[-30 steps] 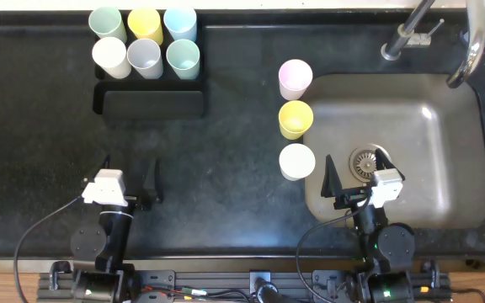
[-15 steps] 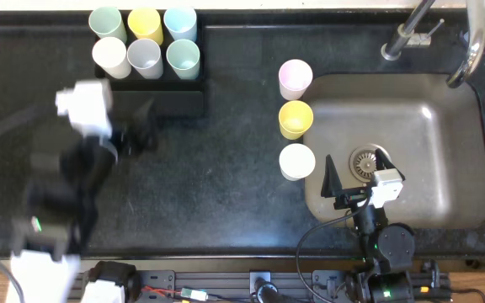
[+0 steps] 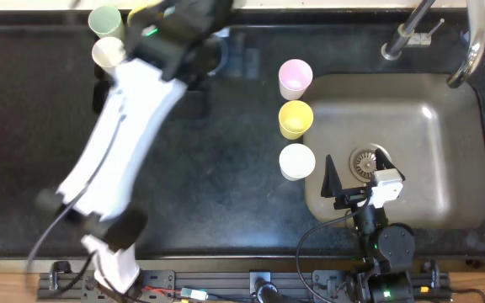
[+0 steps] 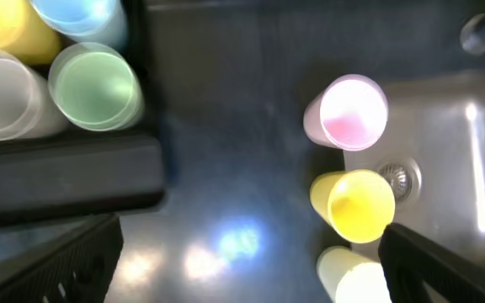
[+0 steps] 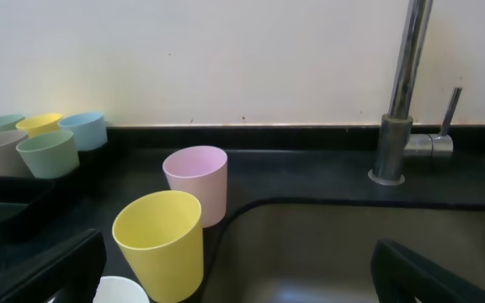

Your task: Store Cups

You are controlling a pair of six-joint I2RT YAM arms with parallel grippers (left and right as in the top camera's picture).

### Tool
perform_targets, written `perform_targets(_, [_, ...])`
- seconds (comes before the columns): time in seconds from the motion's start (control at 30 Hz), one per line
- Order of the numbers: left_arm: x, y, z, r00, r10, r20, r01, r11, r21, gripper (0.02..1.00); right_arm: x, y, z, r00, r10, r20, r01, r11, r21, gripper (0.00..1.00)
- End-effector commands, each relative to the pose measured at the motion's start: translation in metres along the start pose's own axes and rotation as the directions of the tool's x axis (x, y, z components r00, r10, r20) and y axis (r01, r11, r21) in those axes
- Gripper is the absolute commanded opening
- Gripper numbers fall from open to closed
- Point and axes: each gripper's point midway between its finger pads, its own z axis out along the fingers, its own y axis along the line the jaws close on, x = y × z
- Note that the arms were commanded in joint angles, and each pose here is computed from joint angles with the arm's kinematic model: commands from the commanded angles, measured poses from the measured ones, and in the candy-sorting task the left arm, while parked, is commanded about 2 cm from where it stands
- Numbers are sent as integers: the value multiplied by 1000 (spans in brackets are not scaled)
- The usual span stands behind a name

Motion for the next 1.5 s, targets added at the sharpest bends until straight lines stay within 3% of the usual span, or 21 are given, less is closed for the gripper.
perform_targets(0.03, [2,-26,35,993,-101,-59,99,994,-36,1000,3,2,0,1000,-4,0,4,1000,-10,996])
perform_targets(0.43, [19,-60,139,988,-67,-142,58,996,-62,1000,3,2,0,1000,-4,0,4,1000,-10,998])
perform_targets(0.83, [20,-64,186,988,-68,-139,59,996,-66,1000,3,2,0,1000,-4,0,4,1000,-10,998])
perform_targets(1.07, [17,-64,199,991,-68,-119,59,996,-74,932,3,2,0,1000,-4,0,4,1000,-10,996])
perform_targets(1.27, [19,-64,212,990,-68,-124,59,995,-77,792,3,2,0,1000,-4,0,4,1000,-10,998])
perform_targets(1.37, [19,-65,213,990,-68,-120,59,995,-74,673,3,2,0,1000,-4,0,4,1000,-10,996])
perform_targets(1.5, [15,-67,214,992,-68,-106,61,996,-64,424,3,2,0,1000,-4,0,4,1000,-10,998])
